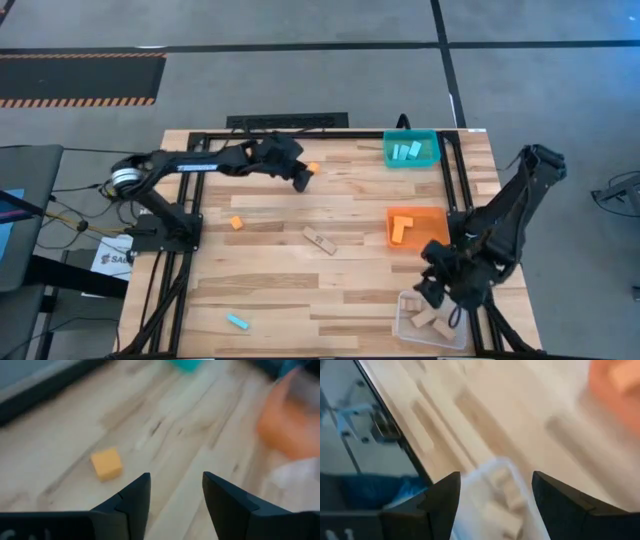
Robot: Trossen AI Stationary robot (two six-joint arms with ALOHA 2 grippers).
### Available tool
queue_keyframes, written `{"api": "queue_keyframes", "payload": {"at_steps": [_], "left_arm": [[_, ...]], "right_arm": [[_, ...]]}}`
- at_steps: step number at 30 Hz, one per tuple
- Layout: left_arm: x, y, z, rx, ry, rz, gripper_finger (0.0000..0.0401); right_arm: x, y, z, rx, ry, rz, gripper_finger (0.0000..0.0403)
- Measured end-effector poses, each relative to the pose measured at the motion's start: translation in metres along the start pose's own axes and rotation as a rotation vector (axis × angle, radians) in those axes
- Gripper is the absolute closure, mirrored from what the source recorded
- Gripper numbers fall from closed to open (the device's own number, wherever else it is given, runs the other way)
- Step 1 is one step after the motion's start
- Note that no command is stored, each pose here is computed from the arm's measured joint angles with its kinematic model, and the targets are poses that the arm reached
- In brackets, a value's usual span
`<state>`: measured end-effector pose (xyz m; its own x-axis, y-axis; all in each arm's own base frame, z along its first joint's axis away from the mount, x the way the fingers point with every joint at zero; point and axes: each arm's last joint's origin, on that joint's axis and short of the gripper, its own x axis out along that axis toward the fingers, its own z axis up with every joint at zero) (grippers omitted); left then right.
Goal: Sort & place blocks by color
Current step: Put the orange block into the orange bin
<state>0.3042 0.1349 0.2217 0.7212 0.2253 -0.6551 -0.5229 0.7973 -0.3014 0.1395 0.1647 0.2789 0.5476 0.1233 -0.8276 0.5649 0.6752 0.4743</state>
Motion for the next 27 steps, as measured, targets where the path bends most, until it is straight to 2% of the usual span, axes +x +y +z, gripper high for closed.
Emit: {"api": "queue_keyframes", "payload": {"at_steps": [7, 14, 22, 27], "left_arm": [[0.047, 0.012, 0.027, 0.018, 0.141, 0.155, 0.0174], [0.075, 0.018, 0.043, 0.000, 0.228, 0.216, 0.0123], [0.102, 0.042, 0.028, -0.132, 0.318, 0.314, 0.0110], [0.113, 0.054, 0.019, -0.194, 0.357, 0.309, 0.0110]], "right_arm": [[-0.001, -0.003, 0.024, -0.065, -0.054, 0.002, 0.0133], [0.000, -0.003, 0.027, -0.112, -0.051, -0.005, 0.0133], [0.000, -0.003, 0.026, -0.119, -0.044, -0.006, 0.0133], [0.000, -0.004, 0.026, -0.125, -0.043, -0.012, 0.0133]]}}
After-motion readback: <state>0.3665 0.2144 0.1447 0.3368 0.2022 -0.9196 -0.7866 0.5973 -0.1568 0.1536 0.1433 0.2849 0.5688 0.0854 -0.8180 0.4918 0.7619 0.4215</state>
